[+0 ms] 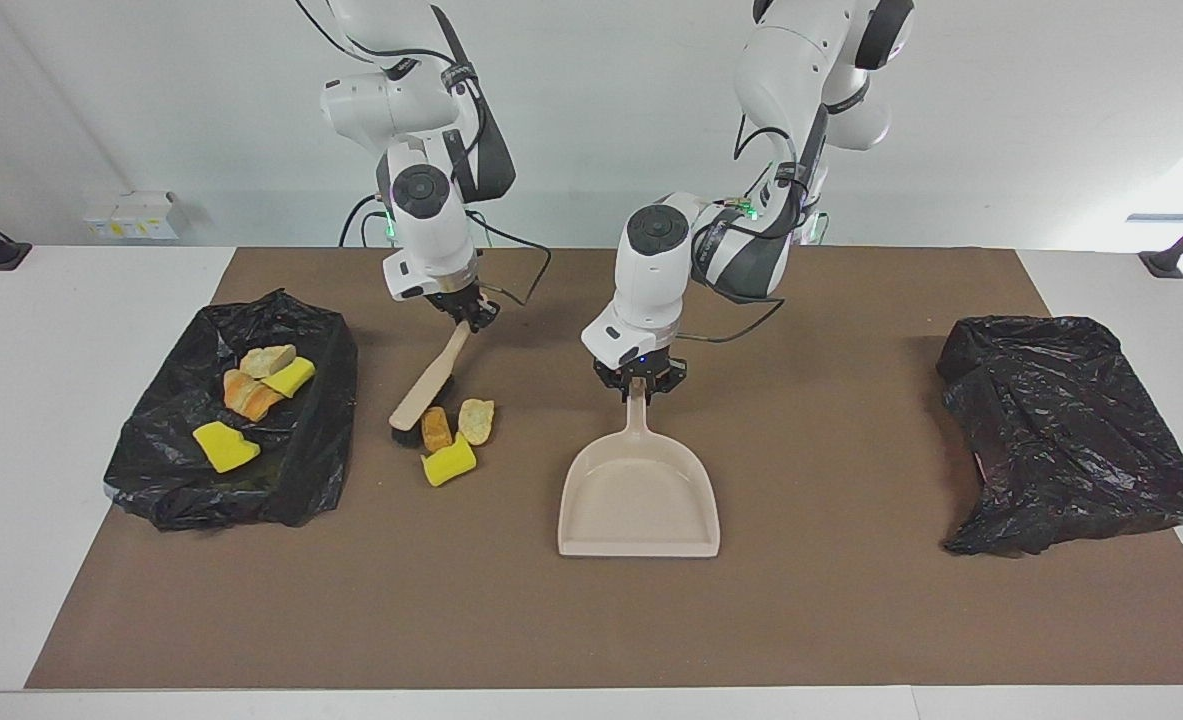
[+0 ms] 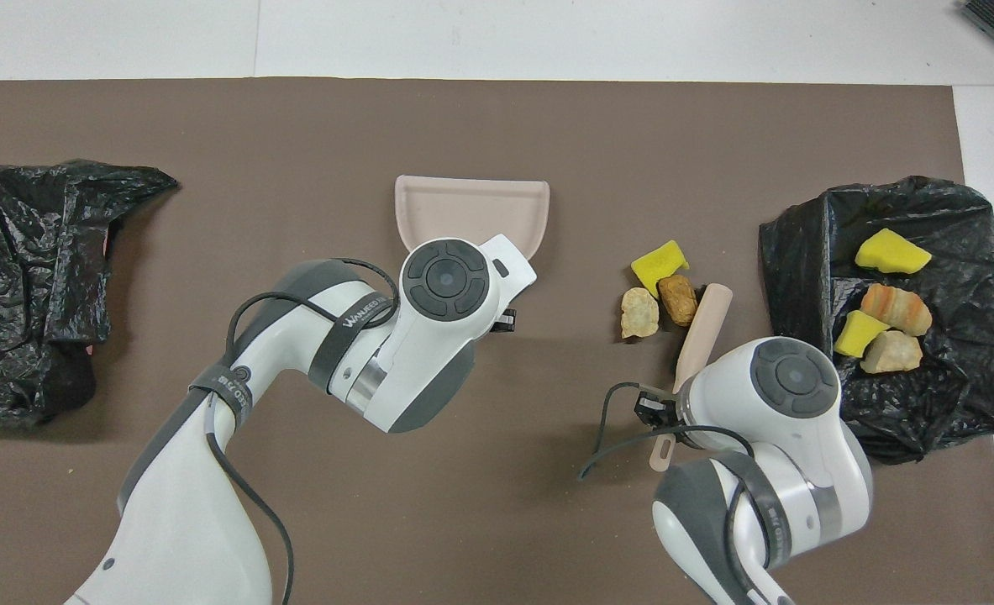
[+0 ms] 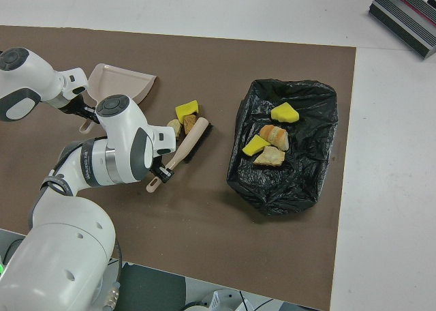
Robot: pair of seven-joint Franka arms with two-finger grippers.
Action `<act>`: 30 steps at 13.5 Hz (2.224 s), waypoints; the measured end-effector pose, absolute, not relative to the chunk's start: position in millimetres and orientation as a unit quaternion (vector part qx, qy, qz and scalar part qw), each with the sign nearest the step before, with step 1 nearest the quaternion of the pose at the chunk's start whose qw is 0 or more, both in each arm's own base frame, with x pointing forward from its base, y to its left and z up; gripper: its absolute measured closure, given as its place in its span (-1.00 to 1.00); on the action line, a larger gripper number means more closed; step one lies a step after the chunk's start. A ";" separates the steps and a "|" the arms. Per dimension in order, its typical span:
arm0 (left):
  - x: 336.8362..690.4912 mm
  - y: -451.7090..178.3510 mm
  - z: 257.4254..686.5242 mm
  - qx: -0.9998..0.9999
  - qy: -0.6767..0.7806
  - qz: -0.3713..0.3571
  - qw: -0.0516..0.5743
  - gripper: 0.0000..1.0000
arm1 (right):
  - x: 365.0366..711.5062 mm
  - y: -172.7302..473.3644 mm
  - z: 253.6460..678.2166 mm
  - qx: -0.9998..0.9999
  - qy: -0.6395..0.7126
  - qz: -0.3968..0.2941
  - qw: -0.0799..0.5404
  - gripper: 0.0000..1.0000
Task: Sweep and dump trash in bin
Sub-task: 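Grasp the dustpan with the left gripper while the right gripper grasps the brush, then sweep the bread scraps into the dustpan with the right gripper's brush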
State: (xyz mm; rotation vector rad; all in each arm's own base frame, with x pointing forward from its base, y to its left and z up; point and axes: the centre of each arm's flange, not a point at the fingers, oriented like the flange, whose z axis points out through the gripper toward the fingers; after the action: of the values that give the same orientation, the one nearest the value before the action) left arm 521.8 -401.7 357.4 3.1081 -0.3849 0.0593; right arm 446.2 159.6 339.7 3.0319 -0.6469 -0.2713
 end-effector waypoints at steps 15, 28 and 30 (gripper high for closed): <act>548.1 -307.5 396.6 0.805 -0.590 -0.061 -0.023 0.36 | 478.4 197.1 352.8 0.986 -0.036 -0.161 -0.015 0.48; 520.5 -333.0 368.4 0.733 -0.678 0.014 -0.050 0.36 | 486.7 280.7 370.1 0.984 0.070 -0.144 -0.084 0.48; 527.0 -323.6 368.6 0.759 -0.649 0.019 -0.037 0.36 | 503.3 254.7 374.0 0.987 0.087 -0.124 -0.055 0.48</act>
State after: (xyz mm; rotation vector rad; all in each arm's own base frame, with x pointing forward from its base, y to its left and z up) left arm 527.0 -323.6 368.6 2.4430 -2.0899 0.0610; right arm 503.3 254.7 374.0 3.2134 0.2819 -0.4025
